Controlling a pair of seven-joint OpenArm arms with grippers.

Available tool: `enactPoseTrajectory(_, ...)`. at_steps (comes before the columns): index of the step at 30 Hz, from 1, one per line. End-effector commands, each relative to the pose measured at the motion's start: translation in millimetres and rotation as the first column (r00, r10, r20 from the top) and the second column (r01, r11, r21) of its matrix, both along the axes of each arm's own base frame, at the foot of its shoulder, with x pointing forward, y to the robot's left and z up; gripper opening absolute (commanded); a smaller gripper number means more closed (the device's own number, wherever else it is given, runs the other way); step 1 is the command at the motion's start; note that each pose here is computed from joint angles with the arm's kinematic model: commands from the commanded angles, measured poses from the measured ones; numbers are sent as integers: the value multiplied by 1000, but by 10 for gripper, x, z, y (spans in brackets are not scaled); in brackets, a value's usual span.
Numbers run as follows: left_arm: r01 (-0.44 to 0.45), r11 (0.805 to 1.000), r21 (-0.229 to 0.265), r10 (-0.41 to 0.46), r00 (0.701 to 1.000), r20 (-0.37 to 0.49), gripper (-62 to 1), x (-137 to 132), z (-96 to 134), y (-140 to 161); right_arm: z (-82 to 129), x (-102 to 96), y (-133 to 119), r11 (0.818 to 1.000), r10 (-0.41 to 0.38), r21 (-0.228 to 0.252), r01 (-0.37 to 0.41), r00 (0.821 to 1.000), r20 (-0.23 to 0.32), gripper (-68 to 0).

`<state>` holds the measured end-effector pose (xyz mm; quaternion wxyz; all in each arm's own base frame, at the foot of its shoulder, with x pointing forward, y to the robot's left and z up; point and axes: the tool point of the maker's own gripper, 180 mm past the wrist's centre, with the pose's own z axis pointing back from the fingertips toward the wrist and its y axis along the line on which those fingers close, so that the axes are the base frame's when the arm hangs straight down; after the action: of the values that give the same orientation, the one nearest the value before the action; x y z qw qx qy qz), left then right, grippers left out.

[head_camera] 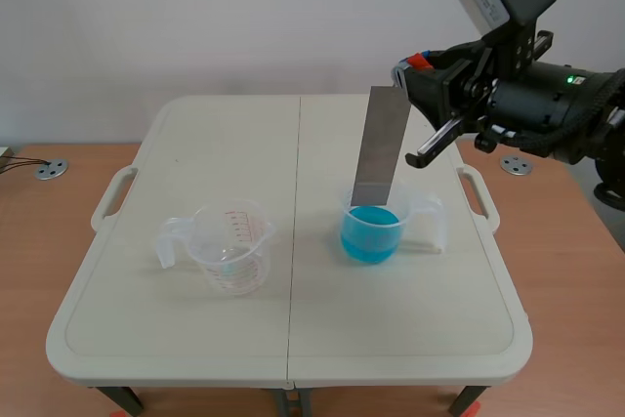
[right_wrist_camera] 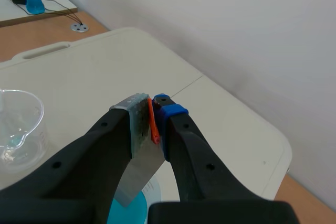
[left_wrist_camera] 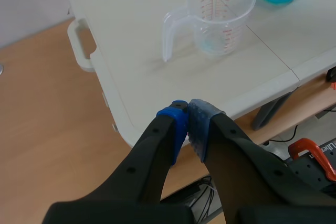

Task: Hold the metal plate by the orange handle, dip it into the blue solution, take it out and point at it, then put the plate back in the beaker on the left.
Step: 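Lower the plate into the blue solution, then hold the plate still in the solution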

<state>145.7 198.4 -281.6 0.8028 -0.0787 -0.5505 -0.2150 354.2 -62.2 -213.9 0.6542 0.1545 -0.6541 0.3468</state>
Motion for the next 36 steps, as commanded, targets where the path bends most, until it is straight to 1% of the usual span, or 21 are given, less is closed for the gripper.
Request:
enactPoseTrajectory(1, 6, 1000, -12, -5, 999, 32, -594, 51, 71, -35, 49, 23, 38, 1000, 13, 19, -14, 1000, 21, -662)
enactPoseTrajectory(3, 8, 1000, -7, -8, 999, 31, -594, 47, 64, -35, -48, 19, 56, 1000, 19, 11, -19, 1000, 6, -662)
enactPoseTrajectory(6, 9, 1000, -7, -8, 999, 32, -594, 49, 65, -35, -158, 8, 74, 1000, 29, 11, -29, 1000, -9, -662)
enactPoseTrajectory(15, 9, 1000, -7, -8, 999, 31, -594, 48, 64, -35, -446, -28, 47, 999, 43, 15, -42, 998, -38, -662)
enactPoseTrajectory(18, 9, 1000, -7, -8, 999, 31, -594, 48, 64, -35, -527, -44, 40, 999, 47, 6, -47, 998, -47, -662)
enactPoseTrajectory(22, 9, 1000, -7, -8, 999, 31, -594, 48, 64, -35, -601, -53, 33, 999, 47, -5, -47, 997, -55, -662)
enactPoseTrajectory(27, 9, 1000, -7, -9, 999, 31, -594, 48, 64, -35, -681, -49, 36, 999, 36, -30, -38, 997, -61, -662)
enactPoseTrajectory(36, 9, 1000, -7, -9, 999, 31, -594, 48, 63, -35, -660, -51, 43, 999, 40, -24, -41, 998, -52, -662)
